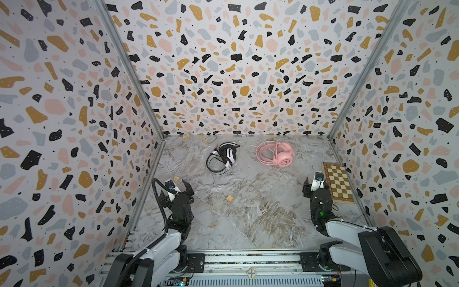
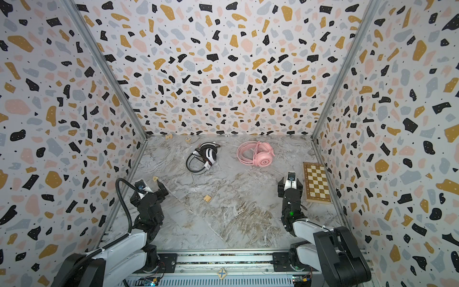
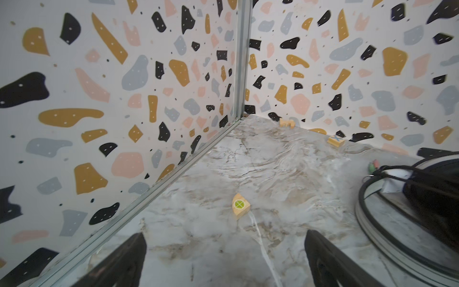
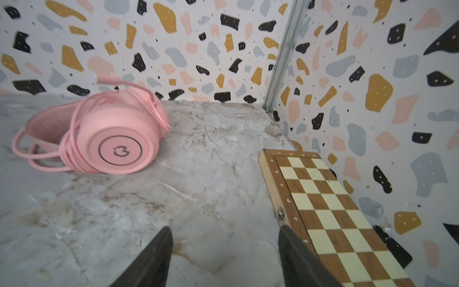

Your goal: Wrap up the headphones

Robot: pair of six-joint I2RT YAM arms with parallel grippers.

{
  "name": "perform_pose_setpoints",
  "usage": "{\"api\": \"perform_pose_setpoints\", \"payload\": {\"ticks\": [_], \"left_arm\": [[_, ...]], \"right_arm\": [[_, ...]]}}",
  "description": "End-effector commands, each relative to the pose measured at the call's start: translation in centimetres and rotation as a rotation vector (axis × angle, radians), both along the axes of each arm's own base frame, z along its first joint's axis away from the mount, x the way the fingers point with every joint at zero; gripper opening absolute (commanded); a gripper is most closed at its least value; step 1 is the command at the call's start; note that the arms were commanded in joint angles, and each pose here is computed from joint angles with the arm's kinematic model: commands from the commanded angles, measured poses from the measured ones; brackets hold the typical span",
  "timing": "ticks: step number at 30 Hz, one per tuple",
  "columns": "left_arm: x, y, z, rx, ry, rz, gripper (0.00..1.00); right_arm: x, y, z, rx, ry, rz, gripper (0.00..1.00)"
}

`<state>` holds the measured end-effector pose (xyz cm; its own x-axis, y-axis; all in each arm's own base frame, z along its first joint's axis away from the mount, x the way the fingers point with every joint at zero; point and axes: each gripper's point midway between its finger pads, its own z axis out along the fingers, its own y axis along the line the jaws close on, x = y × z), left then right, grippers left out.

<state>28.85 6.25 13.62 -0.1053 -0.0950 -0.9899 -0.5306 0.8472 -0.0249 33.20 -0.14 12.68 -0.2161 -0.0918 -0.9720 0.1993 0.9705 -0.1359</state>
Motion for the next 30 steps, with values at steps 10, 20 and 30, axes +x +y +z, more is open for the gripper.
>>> {"api": "perform_pose_setpoints", "payload": {"ticks": [10,20,30], "left_arm": [[2.2,0.7,2.4,0.114,-0.083,0.033,0.98],[4.0,0.7,0.7,0.129,-0.031,0.036,1.00],[4.2,1.0,0.5,0.120,-0.023,0.050,1.00]], "right_arm": [[0.2,1.2,2.0,0.029,-0.217,0.143,0.78],[2.5,0.9,0.9,0.026,-0.146,0.110,0.99],[2.6,0.9,0.9,0.025,-0.144,0.105,0.99]]}}
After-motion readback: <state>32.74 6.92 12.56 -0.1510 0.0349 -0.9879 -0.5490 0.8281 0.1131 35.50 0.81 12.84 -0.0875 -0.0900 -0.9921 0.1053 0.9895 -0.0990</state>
